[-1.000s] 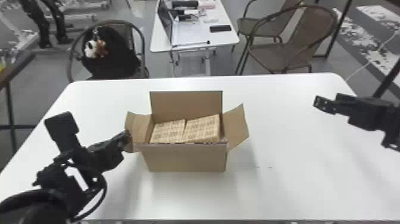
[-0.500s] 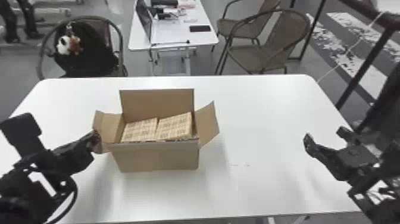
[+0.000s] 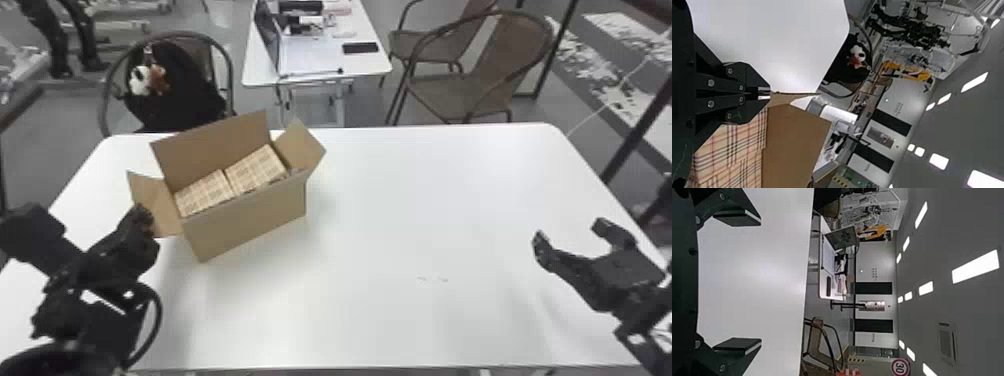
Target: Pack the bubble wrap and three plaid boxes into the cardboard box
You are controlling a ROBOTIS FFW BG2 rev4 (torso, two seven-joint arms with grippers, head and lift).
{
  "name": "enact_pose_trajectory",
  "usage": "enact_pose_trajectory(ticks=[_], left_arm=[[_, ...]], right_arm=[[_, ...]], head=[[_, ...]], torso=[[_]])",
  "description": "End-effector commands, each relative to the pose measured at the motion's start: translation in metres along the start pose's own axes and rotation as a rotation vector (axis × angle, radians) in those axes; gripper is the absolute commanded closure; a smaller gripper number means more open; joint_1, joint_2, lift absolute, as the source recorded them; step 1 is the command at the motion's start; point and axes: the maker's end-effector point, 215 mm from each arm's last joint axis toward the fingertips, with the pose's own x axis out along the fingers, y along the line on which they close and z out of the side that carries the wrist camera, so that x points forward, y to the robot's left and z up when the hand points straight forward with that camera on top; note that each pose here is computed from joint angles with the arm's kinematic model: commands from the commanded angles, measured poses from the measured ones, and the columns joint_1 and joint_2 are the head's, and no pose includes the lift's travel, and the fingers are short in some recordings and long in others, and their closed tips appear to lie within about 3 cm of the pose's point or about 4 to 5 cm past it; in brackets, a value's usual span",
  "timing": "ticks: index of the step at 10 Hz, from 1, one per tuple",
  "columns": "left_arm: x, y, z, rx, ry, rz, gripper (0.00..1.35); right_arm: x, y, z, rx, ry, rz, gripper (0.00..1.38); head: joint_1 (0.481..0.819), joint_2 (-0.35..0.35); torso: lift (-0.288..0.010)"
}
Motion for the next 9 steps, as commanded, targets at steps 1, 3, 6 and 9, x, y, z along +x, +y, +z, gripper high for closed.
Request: enact_pose_trajectory(ticks=[1,3,6,9], left_arm=[[-0.012,0.034,0.023,-0.056,-0.123,0.092,1.22],[-0.032,0.074,0.037,-0.107,-0.222,0.221,1.22],[-0.066,0.113,0.035,-0.232,-0.366,0.377,1.22],[-0.094,0.132,0.033,-0.308,-0.478,0.474,1.22]], right_arm=[[0.0,0.001,-0.002,0.003,0.009,0.005,0.21],[-0.001,0.001,-0.005,0.006,0.017,0.004,0.21],[-0.002,0.003,-0.006,0.003,0.021,0.008,0.21],[-0.005,0.002,-0.009,-0.002,0.03,0.001,0.21]], head=[[0.695,0.086],[0.695,0.144],[0.695,0.205],[0.695,0.238]], torso=[[-0.148],[-0.148],[-0.148],[-0.148]])
